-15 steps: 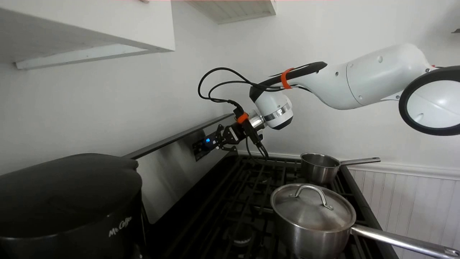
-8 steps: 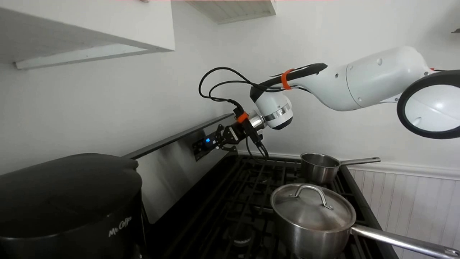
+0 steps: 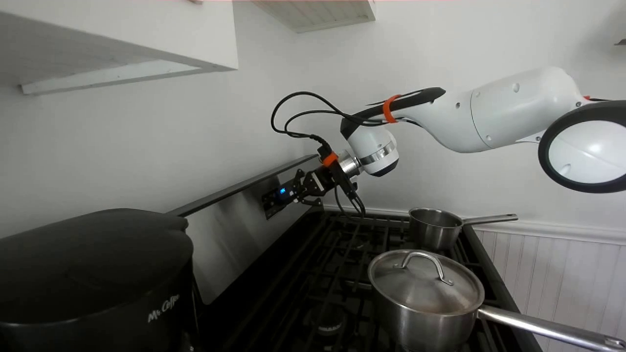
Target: Slide the silver pot on the left to the bottom left cooker on the hob of the stove, press the middle left button right under the screen on the stove button display
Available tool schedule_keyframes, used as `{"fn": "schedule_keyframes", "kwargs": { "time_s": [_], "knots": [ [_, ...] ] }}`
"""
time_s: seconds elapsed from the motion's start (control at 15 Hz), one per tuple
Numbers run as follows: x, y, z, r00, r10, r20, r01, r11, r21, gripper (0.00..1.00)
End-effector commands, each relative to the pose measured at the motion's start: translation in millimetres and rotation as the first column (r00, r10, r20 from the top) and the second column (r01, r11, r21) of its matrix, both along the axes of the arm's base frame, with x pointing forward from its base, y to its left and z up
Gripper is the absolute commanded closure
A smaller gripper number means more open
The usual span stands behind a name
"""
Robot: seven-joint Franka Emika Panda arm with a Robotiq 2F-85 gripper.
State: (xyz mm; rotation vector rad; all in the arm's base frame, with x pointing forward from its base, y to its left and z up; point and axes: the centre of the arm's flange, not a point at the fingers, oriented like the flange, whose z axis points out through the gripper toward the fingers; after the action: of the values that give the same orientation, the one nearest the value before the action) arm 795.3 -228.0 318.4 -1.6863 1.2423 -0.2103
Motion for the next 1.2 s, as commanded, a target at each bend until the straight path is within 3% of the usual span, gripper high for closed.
{"fn": "schedule_keyframes", "kwargs": {
  "time_s": [0.0,1.13],
  "knots": [
    [37.4,-1.5,2.1,1.000,-0.008,0.006,0.008,1.000,0.016,1.00],
    [45.4,20.1,1.7,0.998,-0.015,-0.058,0.020,0.996,0.090,1.00]
  ]
}}
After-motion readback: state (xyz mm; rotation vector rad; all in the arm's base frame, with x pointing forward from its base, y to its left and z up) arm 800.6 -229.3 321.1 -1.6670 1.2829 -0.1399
